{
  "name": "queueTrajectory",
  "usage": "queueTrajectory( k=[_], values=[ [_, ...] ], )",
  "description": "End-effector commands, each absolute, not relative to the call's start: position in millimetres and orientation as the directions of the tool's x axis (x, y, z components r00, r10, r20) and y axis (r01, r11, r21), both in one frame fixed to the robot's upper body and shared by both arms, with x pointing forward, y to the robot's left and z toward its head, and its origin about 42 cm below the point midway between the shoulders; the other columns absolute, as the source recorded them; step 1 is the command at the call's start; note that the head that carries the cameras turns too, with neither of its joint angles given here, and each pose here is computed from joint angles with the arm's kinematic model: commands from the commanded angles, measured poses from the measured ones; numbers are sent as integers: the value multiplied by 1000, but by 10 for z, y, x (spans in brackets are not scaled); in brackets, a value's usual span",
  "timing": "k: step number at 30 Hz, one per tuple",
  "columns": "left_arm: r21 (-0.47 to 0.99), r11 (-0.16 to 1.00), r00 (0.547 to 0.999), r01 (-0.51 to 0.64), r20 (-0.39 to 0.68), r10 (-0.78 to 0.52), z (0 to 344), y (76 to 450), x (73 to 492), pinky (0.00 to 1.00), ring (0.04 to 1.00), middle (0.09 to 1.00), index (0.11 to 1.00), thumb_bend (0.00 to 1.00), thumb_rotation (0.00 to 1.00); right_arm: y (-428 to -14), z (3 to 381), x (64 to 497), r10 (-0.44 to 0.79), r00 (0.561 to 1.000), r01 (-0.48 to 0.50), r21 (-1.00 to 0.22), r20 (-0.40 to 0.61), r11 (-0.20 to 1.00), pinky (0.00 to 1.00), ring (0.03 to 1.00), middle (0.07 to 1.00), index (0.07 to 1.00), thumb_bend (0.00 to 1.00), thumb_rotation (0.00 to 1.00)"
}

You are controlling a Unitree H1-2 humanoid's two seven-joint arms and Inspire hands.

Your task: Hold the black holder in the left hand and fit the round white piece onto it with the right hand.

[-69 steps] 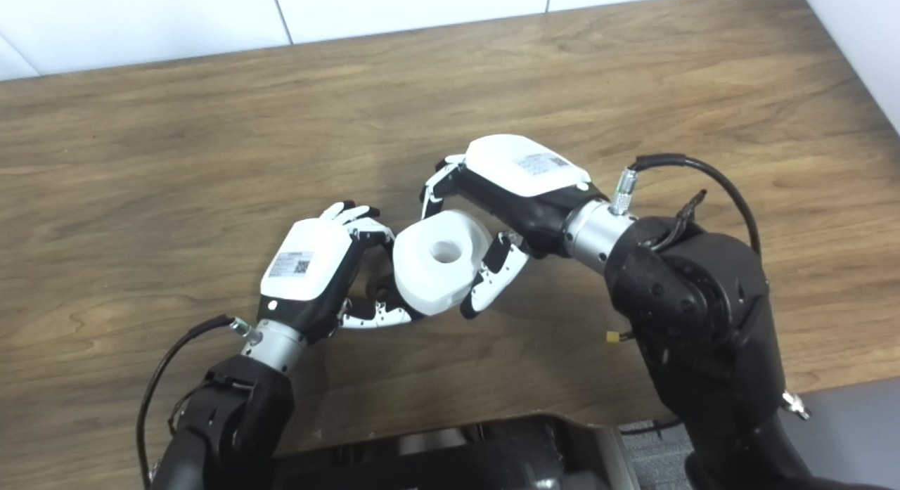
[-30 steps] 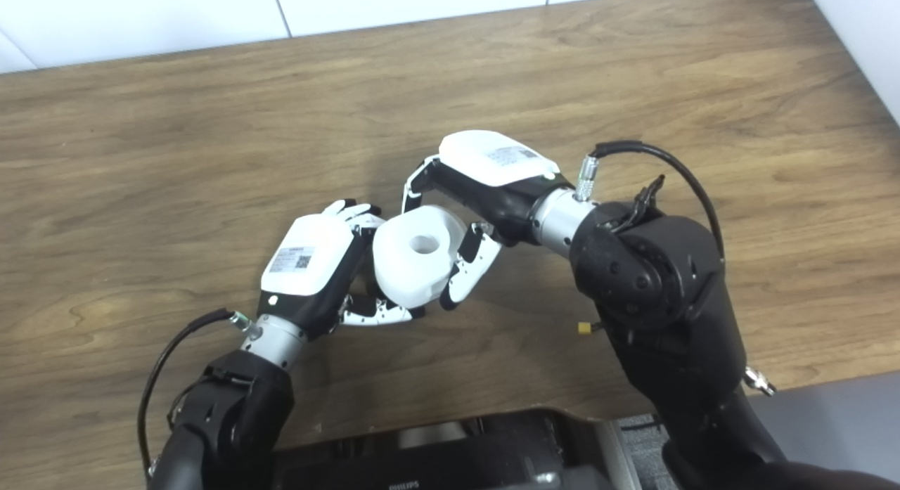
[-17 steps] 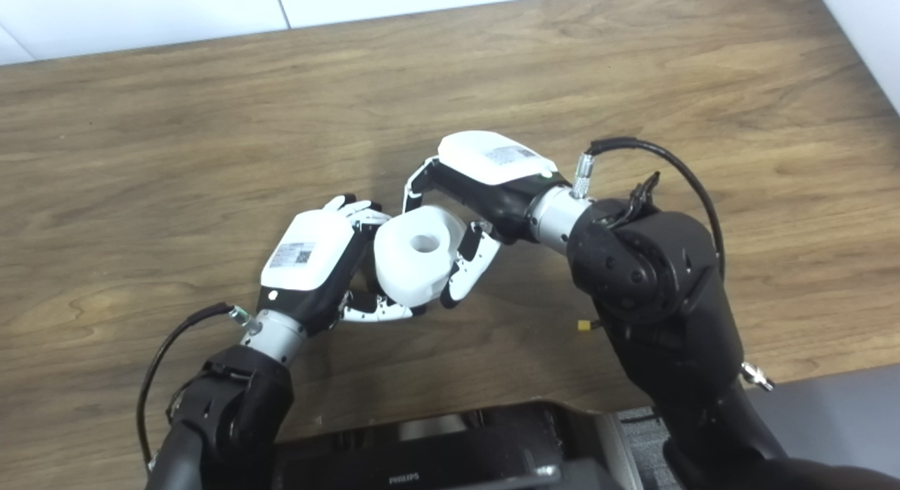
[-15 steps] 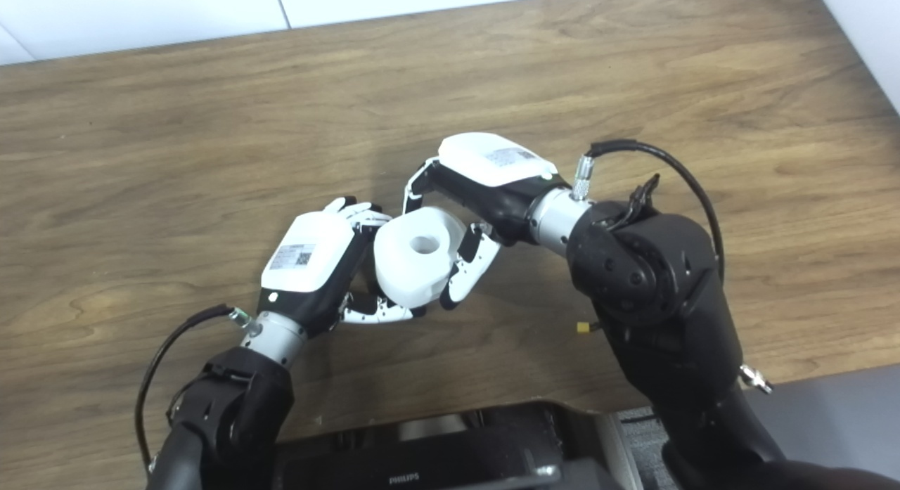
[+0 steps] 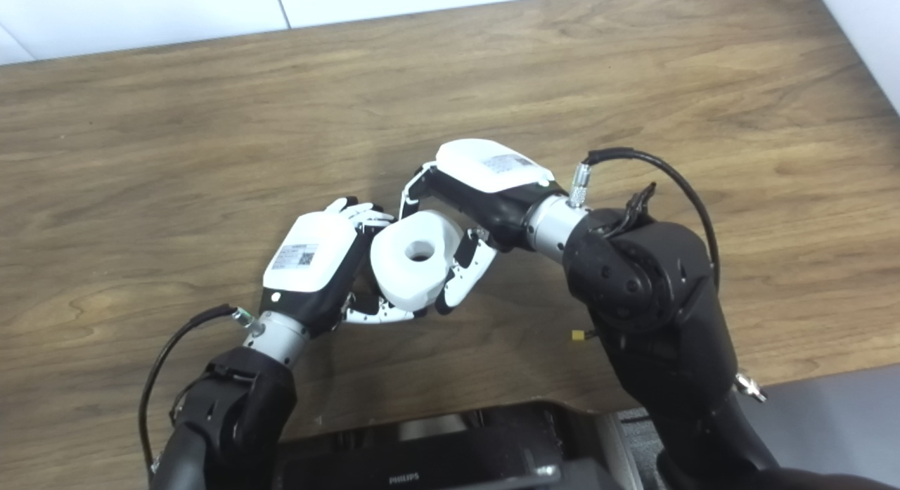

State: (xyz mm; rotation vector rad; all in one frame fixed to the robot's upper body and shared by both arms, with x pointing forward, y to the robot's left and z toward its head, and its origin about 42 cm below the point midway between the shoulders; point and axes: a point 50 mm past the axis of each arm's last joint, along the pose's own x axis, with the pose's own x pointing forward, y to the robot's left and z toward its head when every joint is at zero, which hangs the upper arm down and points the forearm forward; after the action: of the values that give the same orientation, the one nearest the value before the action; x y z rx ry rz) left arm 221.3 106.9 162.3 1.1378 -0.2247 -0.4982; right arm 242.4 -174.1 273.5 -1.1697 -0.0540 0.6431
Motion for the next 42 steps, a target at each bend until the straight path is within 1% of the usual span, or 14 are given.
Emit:
queueTrajectory(
  k=[1, 19, 20, 21, 23, 25, 26, 28, 31, 34, 37, 42],
  values=[
    [909, 348, 869, 231, -32, -494, 1720, 1030, 2228, 932, 857, 765, 487, 514, 53, -1707, 2796, 2371, 512, 823, -399, -891, -244, 217, 824, 905, 774, 482, 526, 139],
    [908, 348, 870, 232, -34, -492, 1700, 1040, 2241, 932, 857, 772, 486, 514, 53, -1754, 2781, 2386, 509, 827, -378, -907, -240, 187, 815, 895, 772, 493, 524, 155],
    [908, 348, 870, 232, -34, -492, 1698, 1040, 2241, 932, 856, 771, 486, 515, 53, -1757, 2783, 2388, 509, 827, -376, -907, -238, 187, 812, 893, 774, 557, 719, 215],
    [908, 349, 870, 232, -34, -492, 1696, 1039, 2241, 931, 856, 771, 486, 515, 53, -1761, 2784, 2390, 507, 829, -374, -908, -236, 188, 811, 893, 776, 590, 819, 247],
    [907, 350, 869, 232, -32, -493, 1691, 1038, 2242, 931, 855, 768, 486, 515, 53, -1767, 2787, 2392, 504, 831, -372, -909, -234, 190, 811, 893, 784, 633, 916, 282],
    [907, 350, 868, 235, -34, -495, 1685, 1037, 2246, 930, 855, 768, 486, 515, 52, -1772, 2786, 2392, 499, 834, -373, -907, -235, 195, 817, 899, 805, 668, 943, 296],
    [908, 346, 868, 236, -37, -495, 1683, 1036, 2249, 930, 856, 768, 486, 515, 53, -1773, 2786, 2389, 497, 835, -373, -907, -235, 198, 818, 900, 810, 675, 947, 298],
    [911, 338, 869, 237, -43, -494, 1684, 1033, 2251, 930, 858, 771, 486, 515, 54, -1771, 2788, 2383, 494, 837, -367, -911, -235, 190, 828, 908, 839, 730, 955, 317],
    [914, 330, 868, 236, -46, -494, 1685, 1033, 2248, 929, 859, 771, 486, 515, 55, -1772, 2800, 2371, 493, 839, -362, -914, -232, 186, 841, 914, 863, 774, 959, 333],
    [913, 329, 868, 241, -51, -494, 1672, 1033, 2252, 927, 860, 771, 486, 515, 54, -1777, 2807, 2373, 493, 839, -361, -914, -231, 185, 851, 921, 884, 824, 969, 331],
    [914, 325, 868, 245, -57, -493, 1663, 1026, 2257, 929, 862, 772, 487, 515, 54, -1784, 2816, 2372, 494, 839, -358, -915, -228, 186, 856, 928, 898, 861, 976, 329],
    [915, 323, 867, 243, -55, -496, 1653, 1009, 2264, 927, 860, 768, 486, 515, 54, -1799, 2837, 2368, 494, 837, -360, -916, -233, 177, 870, 945, 918, 892, 982, 337]
  ],
)
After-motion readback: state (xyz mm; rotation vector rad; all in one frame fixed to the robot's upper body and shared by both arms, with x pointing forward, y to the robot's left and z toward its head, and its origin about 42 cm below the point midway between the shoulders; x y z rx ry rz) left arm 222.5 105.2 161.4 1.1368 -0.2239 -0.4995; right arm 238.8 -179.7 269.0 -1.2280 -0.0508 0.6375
